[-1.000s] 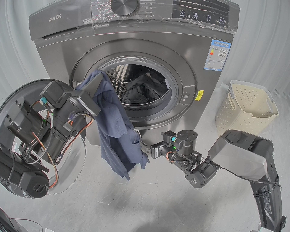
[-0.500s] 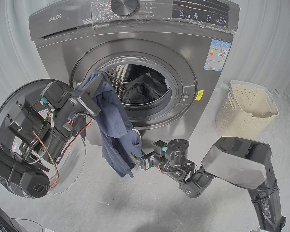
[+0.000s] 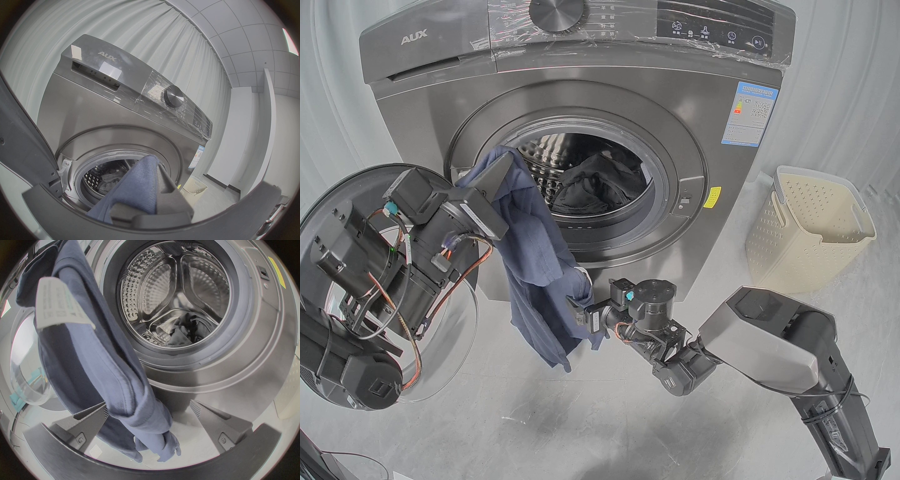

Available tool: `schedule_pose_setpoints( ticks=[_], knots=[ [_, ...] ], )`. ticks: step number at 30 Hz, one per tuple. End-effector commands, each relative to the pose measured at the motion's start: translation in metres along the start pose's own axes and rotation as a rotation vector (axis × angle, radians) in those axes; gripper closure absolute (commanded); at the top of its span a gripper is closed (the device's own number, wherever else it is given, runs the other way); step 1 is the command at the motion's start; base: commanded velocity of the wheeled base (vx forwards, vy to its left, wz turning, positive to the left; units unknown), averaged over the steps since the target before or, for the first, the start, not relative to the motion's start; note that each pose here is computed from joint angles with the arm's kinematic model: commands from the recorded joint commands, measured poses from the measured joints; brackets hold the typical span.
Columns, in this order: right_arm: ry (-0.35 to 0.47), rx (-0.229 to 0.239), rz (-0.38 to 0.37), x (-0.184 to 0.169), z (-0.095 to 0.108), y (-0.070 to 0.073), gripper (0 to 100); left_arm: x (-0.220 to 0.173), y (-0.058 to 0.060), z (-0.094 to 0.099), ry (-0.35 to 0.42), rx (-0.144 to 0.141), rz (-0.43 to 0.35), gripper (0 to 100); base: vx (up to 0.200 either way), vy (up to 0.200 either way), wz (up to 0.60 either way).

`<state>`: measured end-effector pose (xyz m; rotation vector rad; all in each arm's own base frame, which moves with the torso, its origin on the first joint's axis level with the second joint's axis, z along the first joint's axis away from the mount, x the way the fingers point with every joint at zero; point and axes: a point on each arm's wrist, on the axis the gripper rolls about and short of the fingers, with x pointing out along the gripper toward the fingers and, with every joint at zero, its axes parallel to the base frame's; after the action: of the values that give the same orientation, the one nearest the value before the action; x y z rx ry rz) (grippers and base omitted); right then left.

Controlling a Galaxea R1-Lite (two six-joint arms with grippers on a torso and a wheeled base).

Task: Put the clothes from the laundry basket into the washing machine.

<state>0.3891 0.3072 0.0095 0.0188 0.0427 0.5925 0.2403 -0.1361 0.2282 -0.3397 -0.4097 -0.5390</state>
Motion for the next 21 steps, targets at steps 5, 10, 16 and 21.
schedule_pose_setpoints(
  ticks=[5,10,16,21],
  knots=[
    [0.001,0.004,-0.089,-0.014,0.013,-0.043,0,0.000,0.000,-0.001,0.001,0.000,0.000,100,0.000,0.000,0.00],
    [0.000,0.002,-0.118,-0.020,0.018,-0.057,0,0.000,0.000,-0.001,0.001,0.000,0.000,100,0.000,0.000,0.00],
    [-0.014,0.002,-0.120,-0.018,0.021,-0.059,0,0.000,-0.001,-0.001,0.003,-0.002,-0.002,100,0.000,0.000,0.00],
    [-0.021,0.002,-0.115,-0.009,0.014,-0.057,0,0.000,-0.001,-0.001,0.002,-0.002,-0.004,100,0.000,0.000,0.00]
  ],
)
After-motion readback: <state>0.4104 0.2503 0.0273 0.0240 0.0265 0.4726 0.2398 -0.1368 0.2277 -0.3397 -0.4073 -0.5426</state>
